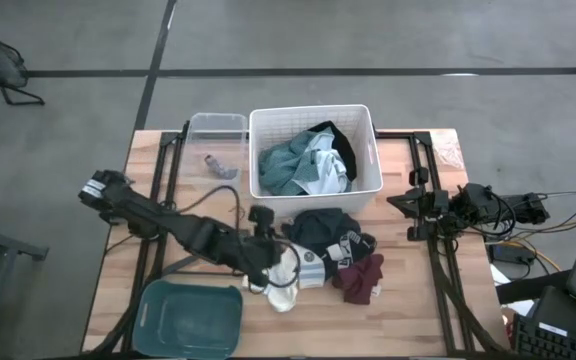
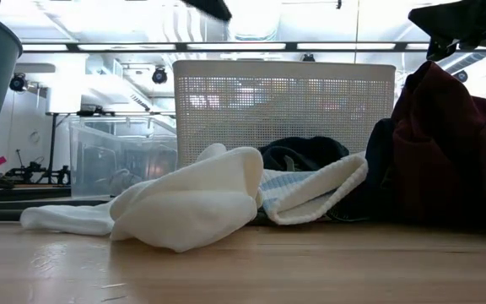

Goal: Pick & Place Cloths
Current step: Put the right white sock into the transparent bin

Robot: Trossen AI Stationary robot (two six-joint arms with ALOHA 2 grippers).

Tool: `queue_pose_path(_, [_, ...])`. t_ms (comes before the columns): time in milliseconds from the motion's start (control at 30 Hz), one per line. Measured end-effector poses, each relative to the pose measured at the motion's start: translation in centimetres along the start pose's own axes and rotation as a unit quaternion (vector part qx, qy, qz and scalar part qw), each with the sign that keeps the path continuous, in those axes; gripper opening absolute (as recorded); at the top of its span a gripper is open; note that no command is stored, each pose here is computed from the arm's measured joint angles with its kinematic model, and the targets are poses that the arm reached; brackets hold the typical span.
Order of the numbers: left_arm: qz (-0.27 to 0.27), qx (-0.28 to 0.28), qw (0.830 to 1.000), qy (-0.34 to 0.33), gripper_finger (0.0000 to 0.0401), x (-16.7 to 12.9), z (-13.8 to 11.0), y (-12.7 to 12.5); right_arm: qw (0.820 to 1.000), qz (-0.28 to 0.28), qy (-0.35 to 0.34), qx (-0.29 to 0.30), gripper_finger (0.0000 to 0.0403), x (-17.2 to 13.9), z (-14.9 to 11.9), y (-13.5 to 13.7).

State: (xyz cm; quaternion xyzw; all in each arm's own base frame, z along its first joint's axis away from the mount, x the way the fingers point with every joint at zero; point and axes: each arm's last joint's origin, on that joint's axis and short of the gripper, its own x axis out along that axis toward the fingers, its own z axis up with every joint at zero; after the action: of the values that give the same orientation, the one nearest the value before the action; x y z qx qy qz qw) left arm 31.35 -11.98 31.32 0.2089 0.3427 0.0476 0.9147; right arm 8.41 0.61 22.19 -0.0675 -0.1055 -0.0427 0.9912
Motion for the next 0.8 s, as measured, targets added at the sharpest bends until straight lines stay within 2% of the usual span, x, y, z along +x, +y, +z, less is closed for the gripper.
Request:
queue_pose_path(500, [-0.008, 0.077, 0.992, 0.099, 0.0151, 10.2, -3.6, -5.7, 1.000, 0.000, 0.000, 0.000, 0.0008, 0.0, 0.0, 0.0])
queue_pose_path(800, [-0.002, 0.101, 0.989, 0.109, 0.0151, 13.5, -4.9, -6.8, 1.000, 0.000, 0.000, 0.000, 0.0008, 0.0, 0.0, 0.0])
